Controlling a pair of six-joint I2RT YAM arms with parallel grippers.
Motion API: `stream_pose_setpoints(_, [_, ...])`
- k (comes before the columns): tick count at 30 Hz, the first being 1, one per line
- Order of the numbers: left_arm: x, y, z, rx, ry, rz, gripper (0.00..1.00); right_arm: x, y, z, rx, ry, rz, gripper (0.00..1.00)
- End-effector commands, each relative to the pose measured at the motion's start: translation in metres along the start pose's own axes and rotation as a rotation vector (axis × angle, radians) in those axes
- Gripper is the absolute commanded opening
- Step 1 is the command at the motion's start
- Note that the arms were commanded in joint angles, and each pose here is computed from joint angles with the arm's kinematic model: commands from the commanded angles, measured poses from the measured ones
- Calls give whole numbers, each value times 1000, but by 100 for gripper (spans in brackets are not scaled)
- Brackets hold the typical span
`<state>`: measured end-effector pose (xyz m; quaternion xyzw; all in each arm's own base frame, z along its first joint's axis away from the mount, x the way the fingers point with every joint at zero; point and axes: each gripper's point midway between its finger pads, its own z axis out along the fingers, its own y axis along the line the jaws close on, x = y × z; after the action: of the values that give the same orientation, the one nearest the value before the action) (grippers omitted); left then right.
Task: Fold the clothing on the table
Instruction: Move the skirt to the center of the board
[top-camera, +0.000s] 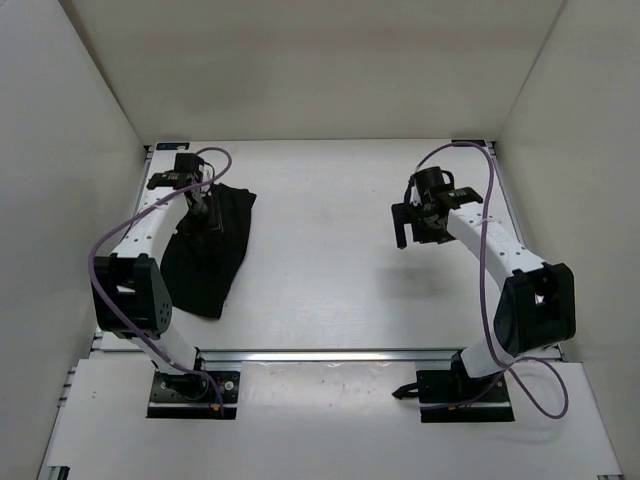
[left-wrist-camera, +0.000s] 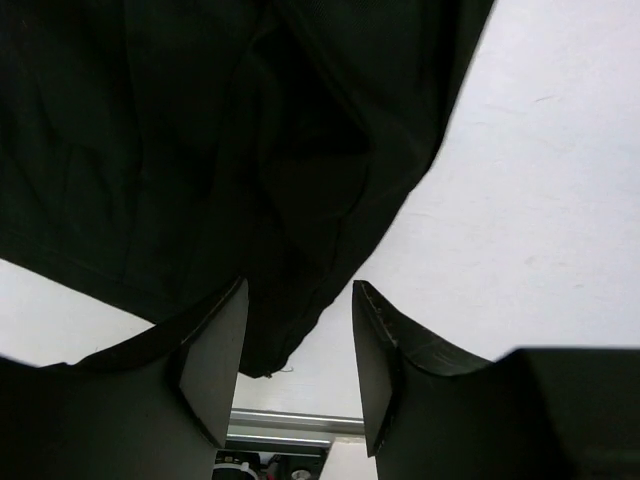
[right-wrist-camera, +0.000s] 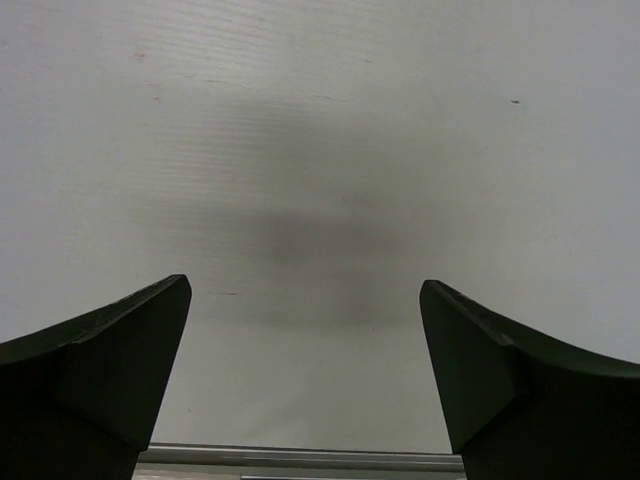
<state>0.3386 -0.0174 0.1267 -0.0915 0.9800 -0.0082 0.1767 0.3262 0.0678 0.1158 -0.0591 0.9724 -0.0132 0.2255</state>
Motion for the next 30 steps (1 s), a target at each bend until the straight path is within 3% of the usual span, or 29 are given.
stream_pose_setpoints(1, [15, 6, 2, -45, -4, 32, 57, -13, -11, -19, 43, -106, 7, 96])
stream_pose_setpoints(9, [46, 7, 21, -76, 51, 39, 56, -13, -10, -35, -82, -186, 124, 91])
stream_pose_setpoints(15, [85, 3, 38, -103, 134, 68, 58, -3, -1, -35, -138, -172, 146, 90])
stream_pose_setpoints(17, [98, -2, 46, -79, 156, 75, 65, -5, 0, -35, -147, -188, 151, 91])
stream_pose_setpoints(20, [115, -10, 55, -69, 183, 90, 64, -2, 4, -33, -161, -174, 153, 90])
stream_pose_setpoints(22, [122, -16, 58, -44, 216, 94, 49, -5, 4, -34, -161, -184, 154, 89])
stream_pose_setpoints(24, [117, -24, 59, -9, 227, 84, 0, -5, 8, -36, -175, -180, 151, 89])
stream_pose_setpoints(27, [84, -53, 45, 55, 167, 75, 0, -5, 2, -38, -164, -196, 171, 89])
stream_pose_setpoints(30, [46, -132, 14, 245, 120, 102, 0, -2, -9, -38, -161, -196, 215, 88])
